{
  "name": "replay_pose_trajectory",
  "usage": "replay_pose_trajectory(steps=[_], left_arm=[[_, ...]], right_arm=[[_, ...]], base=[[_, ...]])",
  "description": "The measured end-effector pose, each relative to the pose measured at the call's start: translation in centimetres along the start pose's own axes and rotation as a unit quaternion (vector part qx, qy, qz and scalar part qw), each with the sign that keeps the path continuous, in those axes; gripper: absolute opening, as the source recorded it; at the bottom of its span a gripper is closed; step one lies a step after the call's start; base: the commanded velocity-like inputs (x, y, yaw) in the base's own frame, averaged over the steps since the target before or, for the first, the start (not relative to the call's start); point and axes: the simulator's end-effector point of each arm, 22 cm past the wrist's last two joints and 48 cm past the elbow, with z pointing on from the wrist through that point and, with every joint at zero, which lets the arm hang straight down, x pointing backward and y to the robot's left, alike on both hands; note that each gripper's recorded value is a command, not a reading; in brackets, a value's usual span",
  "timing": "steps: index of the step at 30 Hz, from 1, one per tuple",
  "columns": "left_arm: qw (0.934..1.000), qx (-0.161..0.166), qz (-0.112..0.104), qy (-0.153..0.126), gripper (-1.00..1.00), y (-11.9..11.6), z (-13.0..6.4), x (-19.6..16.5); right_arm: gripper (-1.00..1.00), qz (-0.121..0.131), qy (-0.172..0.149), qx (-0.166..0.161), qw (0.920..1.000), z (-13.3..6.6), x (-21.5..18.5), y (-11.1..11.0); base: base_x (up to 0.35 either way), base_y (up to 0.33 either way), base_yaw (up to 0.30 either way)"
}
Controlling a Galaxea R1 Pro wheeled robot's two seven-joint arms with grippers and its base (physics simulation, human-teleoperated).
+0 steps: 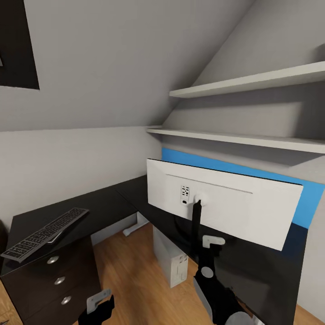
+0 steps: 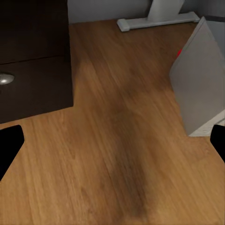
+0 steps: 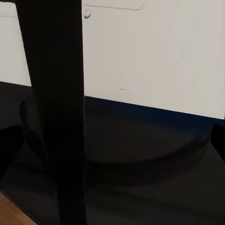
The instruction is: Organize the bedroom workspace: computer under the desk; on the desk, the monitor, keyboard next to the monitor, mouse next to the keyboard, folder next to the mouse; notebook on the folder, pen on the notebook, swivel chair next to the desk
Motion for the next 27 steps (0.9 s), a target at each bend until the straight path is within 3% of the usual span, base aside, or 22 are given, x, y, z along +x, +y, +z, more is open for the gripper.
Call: replay_pose_trajectory(steps=[7, 14, 20, 27], left_arm=[[1.0, -0.001, 0.001, -0.002, 1.0, 0.2, 0.0, 0.1], [1.0, -0.001, 0.001, -0.003, 1.0, 0.2, 0.0, 0.0], [1.0, 0.0, 0.001, -0.004, 1.0, 0.2, 0.0, 0.0], [1.0, 0.0, 0.001, -0.004, 1.0, 0.1, 0.0, 0.0]], right_arm=[[1.0, 0.006, 0.024, 0.002, 0.9997, 2.5, -2.1, 0.6], [1.0, -0.012, 0.064, -0.018, 0.9977, 4.5, -1.4, 1.8], [1.0, -0.015, 0.091, -0.047, 0.9946, 4.9, -0.1, 2.9], [1.0, -0.007, 0.1, -0.058, 0.9932, 4.8, 0.5, 3.5]], base=[[0.0, 0.0, 0.0], [0.0, 0.0, 0.0], [0.0, 0.0, 0.0], [0.0, 0.0, 0.0]])
